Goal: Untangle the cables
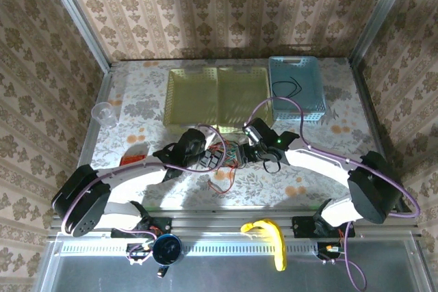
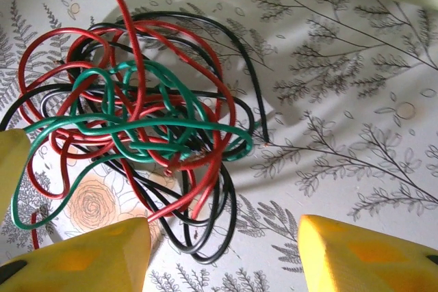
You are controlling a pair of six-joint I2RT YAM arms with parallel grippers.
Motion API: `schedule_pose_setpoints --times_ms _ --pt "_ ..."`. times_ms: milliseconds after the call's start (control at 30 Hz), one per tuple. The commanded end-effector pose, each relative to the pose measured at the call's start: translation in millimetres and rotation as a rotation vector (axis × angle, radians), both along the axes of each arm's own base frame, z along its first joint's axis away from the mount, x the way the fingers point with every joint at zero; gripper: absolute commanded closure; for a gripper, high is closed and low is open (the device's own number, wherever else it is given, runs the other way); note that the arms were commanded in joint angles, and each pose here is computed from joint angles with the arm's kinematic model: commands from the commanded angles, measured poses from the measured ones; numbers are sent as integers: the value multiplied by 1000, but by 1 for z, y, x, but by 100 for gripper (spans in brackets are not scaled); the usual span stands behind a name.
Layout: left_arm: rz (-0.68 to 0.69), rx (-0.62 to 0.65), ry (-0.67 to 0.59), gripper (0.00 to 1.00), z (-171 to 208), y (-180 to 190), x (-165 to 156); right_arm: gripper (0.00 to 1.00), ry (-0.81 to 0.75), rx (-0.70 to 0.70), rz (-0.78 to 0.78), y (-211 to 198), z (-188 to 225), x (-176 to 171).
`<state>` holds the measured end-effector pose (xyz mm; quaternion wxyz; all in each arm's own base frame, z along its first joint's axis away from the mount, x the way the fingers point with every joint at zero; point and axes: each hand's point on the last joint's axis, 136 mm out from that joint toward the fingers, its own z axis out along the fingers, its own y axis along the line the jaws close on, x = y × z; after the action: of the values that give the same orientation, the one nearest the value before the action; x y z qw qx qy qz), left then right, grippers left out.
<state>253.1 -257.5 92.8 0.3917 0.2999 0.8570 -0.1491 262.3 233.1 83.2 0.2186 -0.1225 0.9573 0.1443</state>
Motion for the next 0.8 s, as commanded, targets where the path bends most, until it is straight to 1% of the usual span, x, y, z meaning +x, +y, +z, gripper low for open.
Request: schedule_pose_setpoints --times_ms 0,67,200,300,533,633,767 --pt "-27 15 32 2 -7 1 -6 41 42 -16 49 4 -4 -8" --pt "-52 16 39 3 -9 -4 -7 43 55 -19 47 1 -8 -9" --pt "-79 20 49 4 -11 -12 -7 46 100 46 53 1 -12 -15" --pt "-95 23 44 7 -11 -18 -4 50 144 93 60 2 -18 -20" --pt "-113 56 57 12 -23 -29 3 56 218 129 29 -5 -36 -23" --pt "-111 63 72 15 -31 -30 4 60 226 148 12 -8 -39 -22" --pt "-109 73 92 21 -43 -29 2 61 229 127 -3 -14 -44 -22"
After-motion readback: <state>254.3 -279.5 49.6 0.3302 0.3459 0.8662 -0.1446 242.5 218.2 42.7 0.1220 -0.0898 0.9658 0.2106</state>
